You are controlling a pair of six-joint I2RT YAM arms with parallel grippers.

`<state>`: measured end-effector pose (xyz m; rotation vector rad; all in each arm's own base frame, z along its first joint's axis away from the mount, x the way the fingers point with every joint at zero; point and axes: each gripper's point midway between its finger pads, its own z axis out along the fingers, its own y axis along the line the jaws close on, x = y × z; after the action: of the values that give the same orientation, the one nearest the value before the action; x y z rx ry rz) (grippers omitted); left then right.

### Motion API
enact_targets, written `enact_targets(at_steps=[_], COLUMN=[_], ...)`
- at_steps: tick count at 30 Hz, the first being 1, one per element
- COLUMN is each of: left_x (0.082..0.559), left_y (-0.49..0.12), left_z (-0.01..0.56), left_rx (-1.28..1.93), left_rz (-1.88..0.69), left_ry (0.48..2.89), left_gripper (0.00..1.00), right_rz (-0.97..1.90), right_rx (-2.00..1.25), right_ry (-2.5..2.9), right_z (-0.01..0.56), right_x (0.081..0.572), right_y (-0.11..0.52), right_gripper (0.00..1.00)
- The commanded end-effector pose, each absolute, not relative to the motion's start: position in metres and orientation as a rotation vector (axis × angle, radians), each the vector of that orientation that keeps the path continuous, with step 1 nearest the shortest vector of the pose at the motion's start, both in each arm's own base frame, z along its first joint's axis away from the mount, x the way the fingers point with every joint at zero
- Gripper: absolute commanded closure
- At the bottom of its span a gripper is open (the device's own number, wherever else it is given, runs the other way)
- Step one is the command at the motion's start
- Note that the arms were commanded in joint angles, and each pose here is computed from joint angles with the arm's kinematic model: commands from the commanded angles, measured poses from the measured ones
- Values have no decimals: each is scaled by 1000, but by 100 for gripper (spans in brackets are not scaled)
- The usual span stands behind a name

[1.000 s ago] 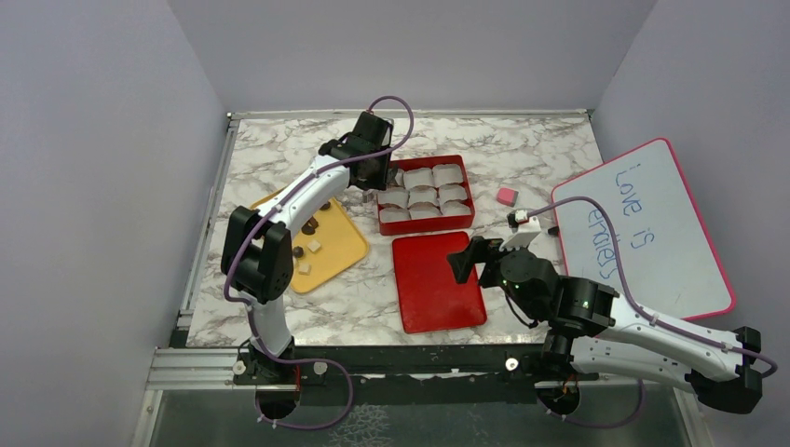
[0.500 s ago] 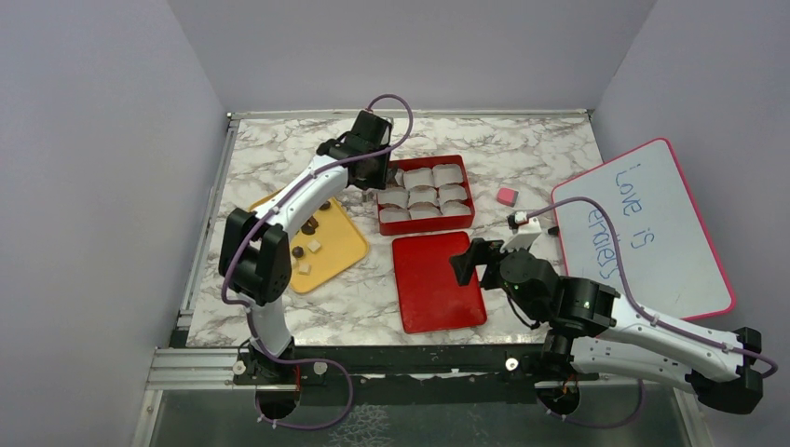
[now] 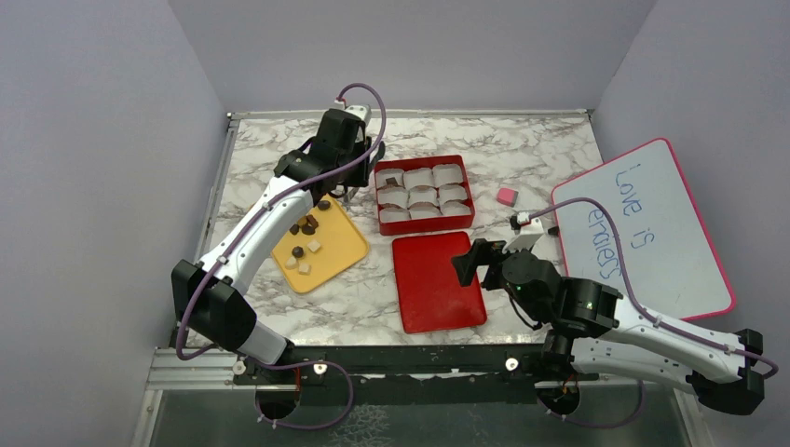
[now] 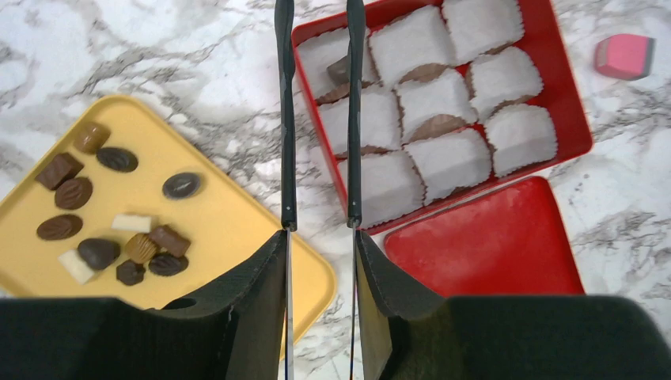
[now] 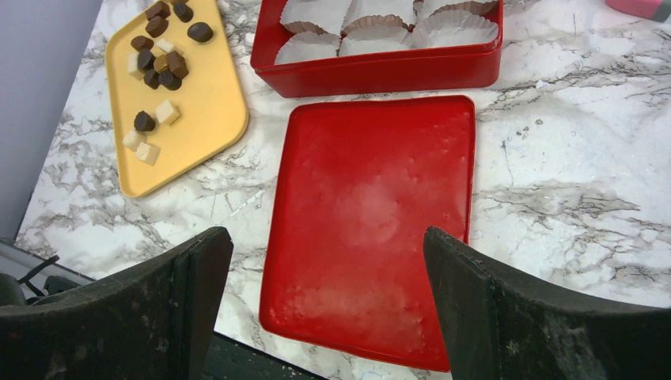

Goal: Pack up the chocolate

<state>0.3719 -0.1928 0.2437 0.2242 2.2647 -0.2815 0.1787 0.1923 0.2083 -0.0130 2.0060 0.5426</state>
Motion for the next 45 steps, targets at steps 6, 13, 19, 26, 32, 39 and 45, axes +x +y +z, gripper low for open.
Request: enact_targets(at_steps=[6, 13, 19, 26, 32, 39, 45], left_x=[361, 361, 352, 339, 336, 333, 333], left_y=[-136, -106, -86, -75, -75, -76, -77], left_z=[218, 192, 168, 149, 146, 142, 134], left_rx=[76, 4, -54, -87, -84, -77, -78], left_rz=[-119, -15, -14, -56, -64, -72, -79], left_ry=[2324, 2380, 2443, 2478, 2482, 2489, 2501], left_gripper=[66, 66, 65, 65, 65, 62, 62], right_rz=[544, 539, 543, 546, 551, 557, 557], right_rx=[20, 23, 30, 34, 33, 36, 33], right_ry=[1996, 1990, 1988, 2001, 2002, 2005, 2005], right_z=[215, 219, 218, 210, 210, 208, 209], right_x=[179, 179, 178, 176, 177, 176, 177], right_y=[187, 183, 181, 181, 182, 183, 186], right_gripper=[5, 5, 5, 5, 5, 5, 5])
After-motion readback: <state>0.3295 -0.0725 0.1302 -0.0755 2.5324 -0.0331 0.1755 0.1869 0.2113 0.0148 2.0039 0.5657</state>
